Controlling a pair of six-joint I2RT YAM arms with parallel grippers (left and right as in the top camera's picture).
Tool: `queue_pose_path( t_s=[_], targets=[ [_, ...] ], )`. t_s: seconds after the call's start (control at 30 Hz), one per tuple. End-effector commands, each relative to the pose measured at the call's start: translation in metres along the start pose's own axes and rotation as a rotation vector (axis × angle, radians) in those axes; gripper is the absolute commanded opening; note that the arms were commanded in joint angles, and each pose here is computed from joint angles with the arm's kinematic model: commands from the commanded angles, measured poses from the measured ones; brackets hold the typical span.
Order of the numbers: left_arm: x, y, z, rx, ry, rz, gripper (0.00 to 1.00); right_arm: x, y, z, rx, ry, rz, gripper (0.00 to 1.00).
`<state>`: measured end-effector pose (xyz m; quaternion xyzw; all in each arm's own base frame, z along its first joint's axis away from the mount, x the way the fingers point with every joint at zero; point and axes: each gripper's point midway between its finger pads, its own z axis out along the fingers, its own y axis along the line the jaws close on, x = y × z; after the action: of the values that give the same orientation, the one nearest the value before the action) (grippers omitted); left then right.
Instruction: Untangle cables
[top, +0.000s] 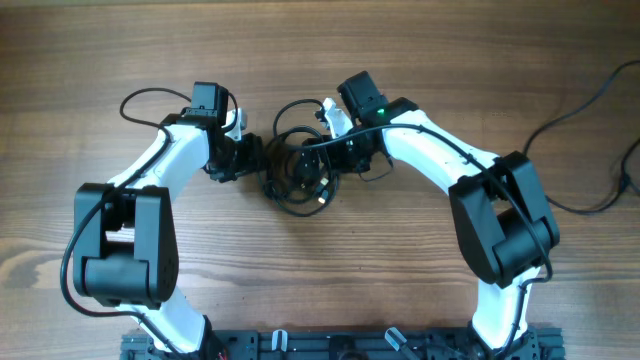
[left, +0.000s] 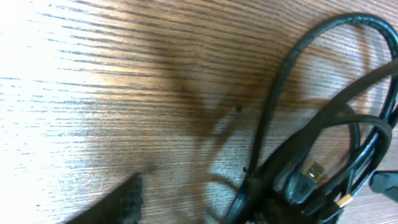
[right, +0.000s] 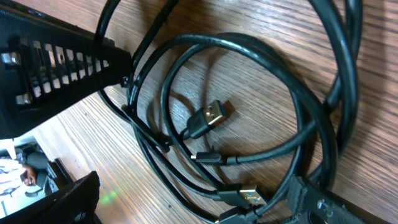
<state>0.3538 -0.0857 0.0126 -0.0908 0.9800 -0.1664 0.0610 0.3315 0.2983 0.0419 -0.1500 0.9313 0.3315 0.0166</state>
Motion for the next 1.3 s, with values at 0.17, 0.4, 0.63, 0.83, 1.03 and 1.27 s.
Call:
queue_pose_path(
  t_s=[0.17, 0.4, 0.63, 0.83, 1.03, 1.27],
  targets=[
    [0.000, 0.002, 0.000, 0.002, -0.002, -0.034, 0.04, 0.012, 0.026, 0.018, 0.000, 0.023, -0.029, 1.00],
    [0.004, -0.009, 0.000, 0.066, 0.023, -0.035, 0.04, -0.005, 0.065, -0.005, -0.181, -0.028, -0.088, 0.84],
    [0.009, -0.024, -0.002, 0.156, 0.053, -0.035, 0.04, 0.011, 0.088, -0.013, -0.245, 0.014, -0.136, 0.79],
    [0.009, -0.025, -0.003, 0.168, 0.055, -0.039, 0.04, 0.024, 0.072, 0.001, -0.086, 0.040, -0.165, 0.77],
    [0.013, -0.044, -0.012, 0.318, 0.099, -0.060, 0.04, 0.022, 0.065, 0.003, -0.038, 0.027, -0.166, 0.72],
    [0.018, -0.071, -0.040, 0.594, 0.174, -0.116, 0.10, 0.033, 0.083, 0.013, -0.051, 0.047, -0.248, 0.71]
  ],
)
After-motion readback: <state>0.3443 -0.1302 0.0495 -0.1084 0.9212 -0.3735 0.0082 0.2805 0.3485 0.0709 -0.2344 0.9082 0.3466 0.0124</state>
